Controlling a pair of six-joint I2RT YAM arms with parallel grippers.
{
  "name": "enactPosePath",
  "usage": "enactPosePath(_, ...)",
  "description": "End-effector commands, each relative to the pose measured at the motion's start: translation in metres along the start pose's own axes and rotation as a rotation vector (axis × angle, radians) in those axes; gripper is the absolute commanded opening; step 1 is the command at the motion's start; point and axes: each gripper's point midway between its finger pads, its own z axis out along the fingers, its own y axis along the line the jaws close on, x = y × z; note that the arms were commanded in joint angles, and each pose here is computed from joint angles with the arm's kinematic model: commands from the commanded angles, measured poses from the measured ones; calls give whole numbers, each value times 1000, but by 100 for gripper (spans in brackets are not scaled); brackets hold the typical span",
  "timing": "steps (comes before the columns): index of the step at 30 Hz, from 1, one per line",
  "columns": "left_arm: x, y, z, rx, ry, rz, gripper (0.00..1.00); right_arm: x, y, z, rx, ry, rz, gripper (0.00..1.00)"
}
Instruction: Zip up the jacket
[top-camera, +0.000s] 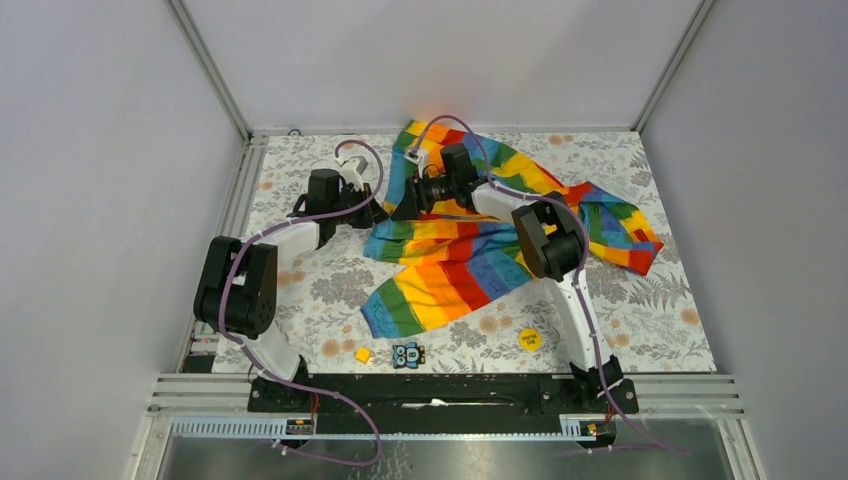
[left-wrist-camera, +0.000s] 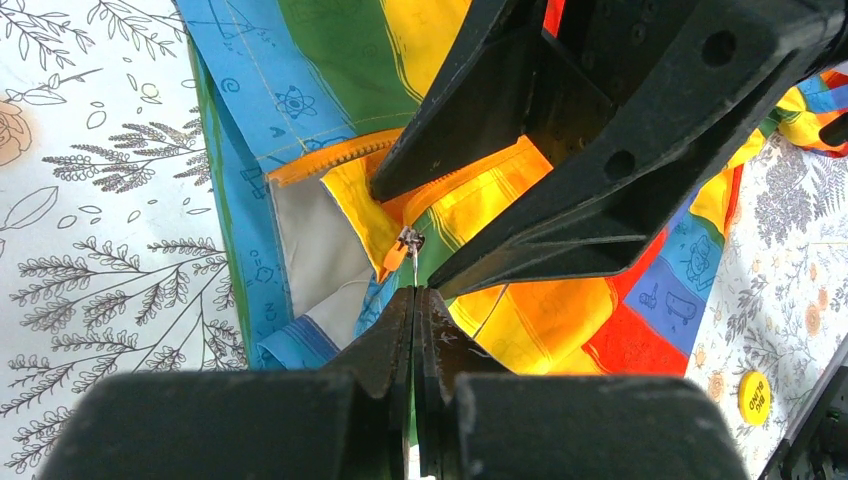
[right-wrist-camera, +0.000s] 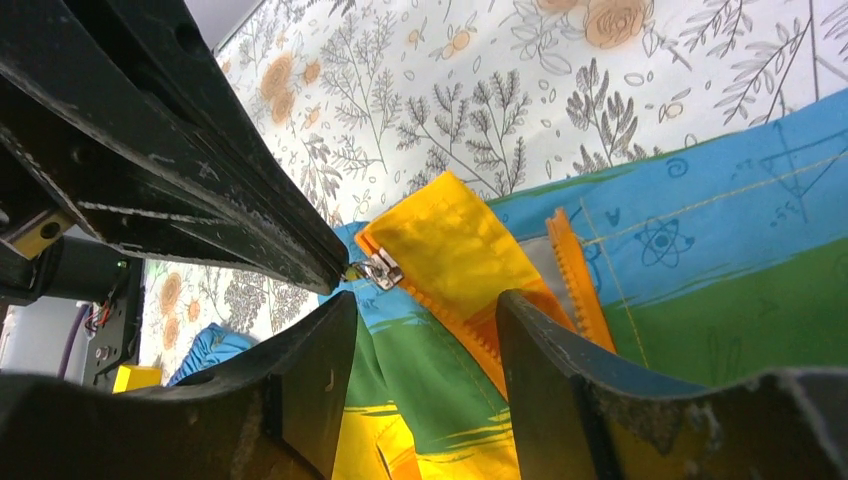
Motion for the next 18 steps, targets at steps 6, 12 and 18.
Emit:
enactPosePath(6,-24,-10,-7,28,-63,63,0,-23,14,9,-118,-29,-68,48)
enactPosePath(12,-28,-4,-9,22,-78,41,0,-14,29,5,-174,-42,-53,41)
enactPosePath(18,-27,-5,-8,39,-68,19,0,-17,31,4,-178,-74,-41,28)
